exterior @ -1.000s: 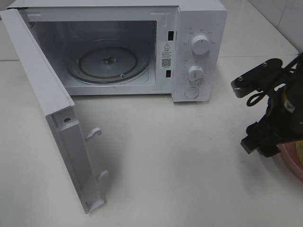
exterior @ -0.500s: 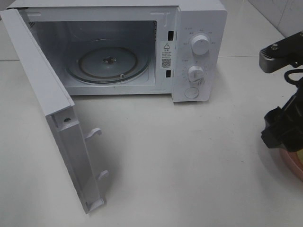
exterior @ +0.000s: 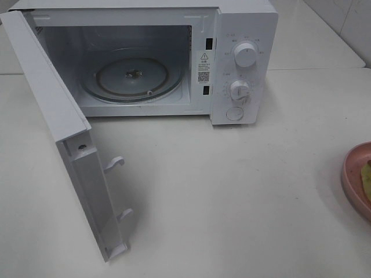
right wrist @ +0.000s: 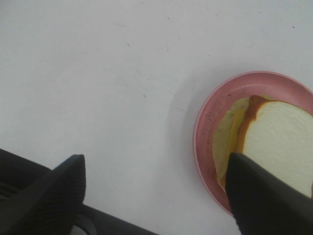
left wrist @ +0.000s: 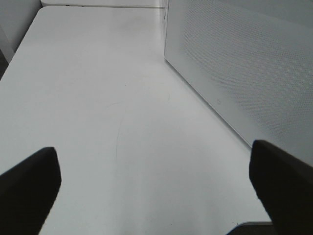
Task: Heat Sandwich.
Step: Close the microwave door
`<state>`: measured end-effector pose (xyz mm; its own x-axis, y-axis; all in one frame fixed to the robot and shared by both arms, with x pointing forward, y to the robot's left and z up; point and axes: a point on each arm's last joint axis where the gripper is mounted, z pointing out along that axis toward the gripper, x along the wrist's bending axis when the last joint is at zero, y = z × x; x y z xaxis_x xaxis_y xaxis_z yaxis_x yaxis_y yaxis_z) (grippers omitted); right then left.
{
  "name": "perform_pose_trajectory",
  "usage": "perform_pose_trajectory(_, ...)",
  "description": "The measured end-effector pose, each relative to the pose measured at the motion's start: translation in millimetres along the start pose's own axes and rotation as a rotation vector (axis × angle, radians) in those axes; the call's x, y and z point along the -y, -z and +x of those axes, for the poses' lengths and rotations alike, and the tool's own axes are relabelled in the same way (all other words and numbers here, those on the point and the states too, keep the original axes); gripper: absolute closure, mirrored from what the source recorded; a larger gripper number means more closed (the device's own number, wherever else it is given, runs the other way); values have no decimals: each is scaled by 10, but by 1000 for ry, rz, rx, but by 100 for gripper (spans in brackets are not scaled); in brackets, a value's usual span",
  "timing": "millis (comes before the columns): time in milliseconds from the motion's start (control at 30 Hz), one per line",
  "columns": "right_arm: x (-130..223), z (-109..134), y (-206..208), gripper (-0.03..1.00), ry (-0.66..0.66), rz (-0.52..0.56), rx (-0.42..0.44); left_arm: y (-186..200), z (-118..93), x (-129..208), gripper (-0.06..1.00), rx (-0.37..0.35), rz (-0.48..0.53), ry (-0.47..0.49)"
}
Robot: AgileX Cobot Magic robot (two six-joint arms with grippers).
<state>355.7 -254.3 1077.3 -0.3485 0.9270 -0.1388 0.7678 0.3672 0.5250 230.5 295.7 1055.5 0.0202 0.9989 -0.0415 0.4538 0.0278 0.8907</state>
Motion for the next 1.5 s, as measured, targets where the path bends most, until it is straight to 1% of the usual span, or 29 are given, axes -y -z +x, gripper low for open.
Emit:
perform_pose_trajectory(33,83,-20,80,21,-8,-30,-1,0,0,0,-5,0,0,0)
perform_pose_trajectory(67,83,-20,80,21,-8,-30,-1,0,0,0,-5,0,0,0)
perform_pose_trajectory(133,196,-41,155,21,-14,-58,-1,0,0,0,-5,0,0,0)
perform_pose_trajectory(167,306,-56,201,21,-14,-82,-1,0,0,0,-5,0,0,0)
perform_pose_trajectory(300,472,-74,239,21,-28,-102,0,0,0,0,-5,0,0,0)
perform_pose_trajectory(367,622,-101,267,21,-70,-126,12,0,0,0,-5,0,0,0)
perform_pose_trajectory(467,702,-111,282,21,-105,-145,21,0,0,0,-5,0,0,0)
perform_pose_trajectory(500,774,-114,302,21,-146,-167,25,0,0,0,-5,0,0,0)
perform_pose_trajectory(567,811,-115,317,21,-167,-182,30,0,0,0,-5,0,0,0)
perform_pose_trajectory(633,914,-109,351,21,-227,-225,45,0,0,0,-5,0,0,0)
perform_pose_trajectory(700,941,-106,357,21,-242,-235,50,0,0,0,-5,0,0,0)
perform_pose_trajectory(800,1071,-95,359,21,-295,-284,88,0,0,0,-5,0,0,0)
perform_pose_trajectory(867,1092,-92,356,21,-304,-297,96,0,0,0,-5,0,0,0)
perform_pose_trajectory(933,1156,-80,375,21,-329,-355,120,0,0,0,-5,0,0,0)
perform_pose_trajectory(1033,1191,-73,396,21,-345,-382,135,0,0,0,-5,0,0,0)
perform_pose_trajectory(1167,1283,-45,457,21,-375,-455,167,0,0,-1,-5,0,-1,0)
perform_pose_trajectory(1500,1293,-7,463,21,-342,-467,151,0,0,-1,-5,0,-1,0)
